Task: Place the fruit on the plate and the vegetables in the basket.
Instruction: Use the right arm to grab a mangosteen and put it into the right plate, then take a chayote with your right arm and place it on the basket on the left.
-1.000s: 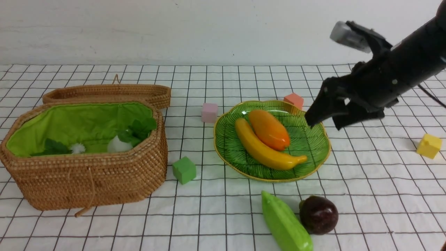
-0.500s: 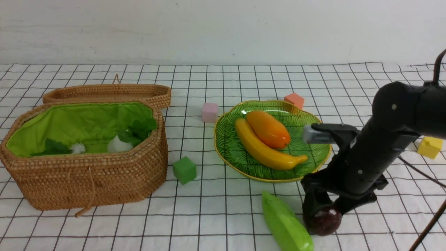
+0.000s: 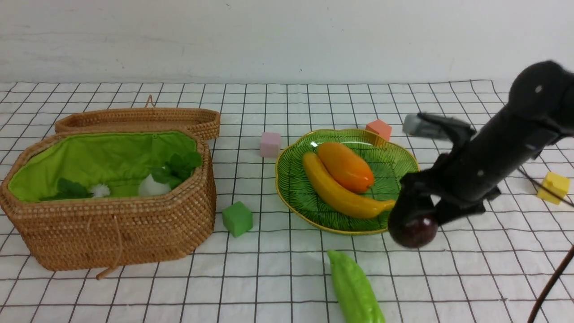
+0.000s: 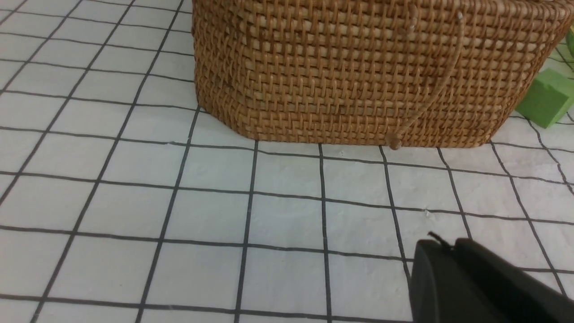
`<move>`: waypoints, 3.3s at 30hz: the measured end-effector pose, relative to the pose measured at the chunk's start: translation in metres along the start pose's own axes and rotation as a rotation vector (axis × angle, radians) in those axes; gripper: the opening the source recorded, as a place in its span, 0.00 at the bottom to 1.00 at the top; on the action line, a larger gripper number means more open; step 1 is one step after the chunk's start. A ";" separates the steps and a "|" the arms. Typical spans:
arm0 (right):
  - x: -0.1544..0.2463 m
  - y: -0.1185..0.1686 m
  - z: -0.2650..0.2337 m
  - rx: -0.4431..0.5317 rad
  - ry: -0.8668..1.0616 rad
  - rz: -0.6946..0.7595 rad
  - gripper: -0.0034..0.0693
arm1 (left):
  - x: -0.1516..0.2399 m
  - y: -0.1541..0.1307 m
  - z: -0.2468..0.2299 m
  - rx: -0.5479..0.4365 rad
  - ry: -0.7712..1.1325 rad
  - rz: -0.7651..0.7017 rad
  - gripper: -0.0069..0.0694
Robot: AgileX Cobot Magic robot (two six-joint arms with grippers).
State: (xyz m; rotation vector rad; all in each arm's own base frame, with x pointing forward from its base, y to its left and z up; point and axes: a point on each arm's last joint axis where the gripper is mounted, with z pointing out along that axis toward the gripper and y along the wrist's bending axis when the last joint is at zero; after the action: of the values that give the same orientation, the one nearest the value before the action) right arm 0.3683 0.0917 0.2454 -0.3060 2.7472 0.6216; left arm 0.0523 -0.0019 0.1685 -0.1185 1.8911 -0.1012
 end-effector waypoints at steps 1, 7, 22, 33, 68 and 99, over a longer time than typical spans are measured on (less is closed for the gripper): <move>-0.009 -0.003 -0.008 0.012 -0.056 -0.004 0.81 | 0.000 0.000 0.000 0.000 0.000 0.000 0.14; -0.043 -0.013 -0.010 0.059 -0.290 -0.055 0.81 | 0.000 0.000 0.000 0.000 0.000 0.000 0.14; -0.046 -0.026 0.030 0.072 -0.266 -0.073 0.97 | 0.000 0.000 0.000 0.000 0.000 0.000 0.16; -0.015 0.037 -0.044 -0.078 -0.155 -0.086 0.87 | 0.000 0.000 0.000 0.000 0.000 0.000 0.16; -0.051 0.274 0.013 -0.452 -0.541 -0.834 0.65 | 0.000 0.000 0.000 0.000 0.000 0.000 0.20; -0.054 0.309 0.121 -0.624 -0.569 -0.841 0.89 | 0.000 0.000 0.000 0.000 0.000 0.000 0.24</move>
State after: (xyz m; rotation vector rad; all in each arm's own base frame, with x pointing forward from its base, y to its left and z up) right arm 0.3643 0.4259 0.2781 -1.1304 1.6054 1.0654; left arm 0.0523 -0.0019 0.1685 -0.1185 1.8911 -0.1012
